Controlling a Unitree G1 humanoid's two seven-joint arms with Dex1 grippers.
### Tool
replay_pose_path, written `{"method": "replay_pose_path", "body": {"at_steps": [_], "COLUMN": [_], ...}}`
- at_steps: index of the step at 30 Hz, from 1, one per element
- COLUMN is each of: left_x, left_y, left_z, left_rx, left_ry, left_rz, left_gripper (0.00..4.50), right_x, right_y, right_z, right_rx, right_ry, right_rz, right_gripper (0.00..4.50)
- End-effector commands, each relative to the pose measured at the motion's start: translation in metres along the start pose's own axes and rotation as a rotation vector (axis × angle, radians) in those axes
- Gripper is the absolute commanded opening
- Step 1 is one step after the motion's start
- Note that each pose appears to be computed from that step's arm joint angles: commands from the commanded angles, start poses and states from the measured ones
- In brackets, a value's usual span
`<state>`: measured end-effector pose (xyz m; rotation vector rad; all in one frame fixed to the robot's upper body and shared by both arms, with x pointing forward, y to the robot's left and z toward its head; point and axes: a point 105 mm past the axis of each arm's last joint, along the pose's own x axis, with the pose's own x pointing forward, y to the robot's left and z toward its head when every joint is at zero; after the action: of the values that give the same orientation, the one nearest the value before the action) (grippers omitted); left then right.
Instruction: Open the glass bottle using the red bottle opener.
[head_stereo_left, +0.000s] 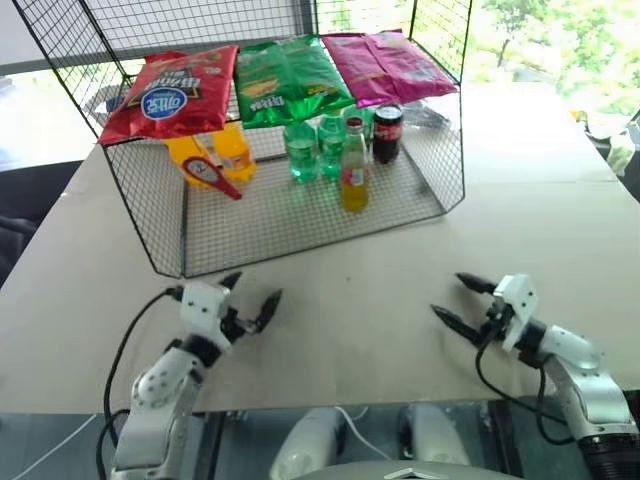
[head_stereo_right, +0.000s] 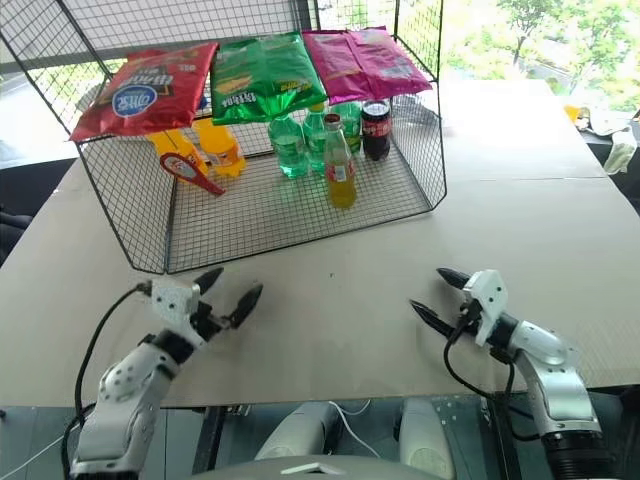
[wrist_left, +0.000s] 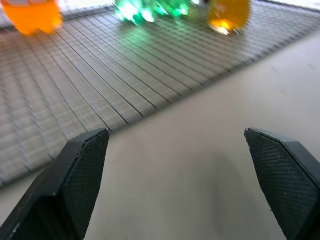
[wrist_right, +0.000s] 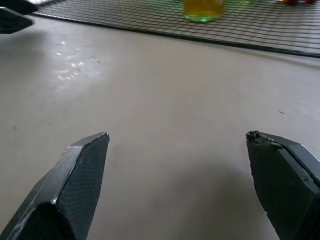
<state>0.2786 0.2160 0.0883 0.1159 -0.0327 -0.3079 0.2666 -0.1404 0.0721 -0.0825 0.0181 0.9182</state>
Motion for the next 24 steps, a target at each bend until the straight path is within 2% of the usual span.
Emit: {"method": "replay_pose_path", "body": {"at_steps": [1, 11, 16, 20, 24], "left_x": [0.013, 0.046, 0.056, 0.061, 0.063], "left_y": [0.017, 0.053, 0.067, 0.071, 0.071], "left_z": [0.019, 0.075, 0.09, 0.112, 0.12], "left_rx": [0.042, 0.057, 0.064, 0.066, 0.06], "left_ry": [-0.088, -0.319, -0.372, -0.442, -0.471], "left_rz": [0.103, 0.302, 0.348, 0.352, 0.342], "left_gripper": [4.5, 4.5, 4.5, 4.5, 4.5], "right_x": [0.017, 0.043, 0.048, 0.048, 0.049], "right_y": [0.012, 0.029, 0.034, 0.036, 0.036], "right_z": [0.037, 0.103, 0.111, 0.106, 0.104], "right_rx": [-0.036, -0.099, -0.105, -0.104, -0.114], "right_ry": [-0.112, -0.275, -0.289, -0.276, -0.264], "right_rz": [0.075, 0.173, 0.186, 0.188, 0.191], "right_gripper": [4.41, 4.41, 4.41, 4.41, 4.41]}}
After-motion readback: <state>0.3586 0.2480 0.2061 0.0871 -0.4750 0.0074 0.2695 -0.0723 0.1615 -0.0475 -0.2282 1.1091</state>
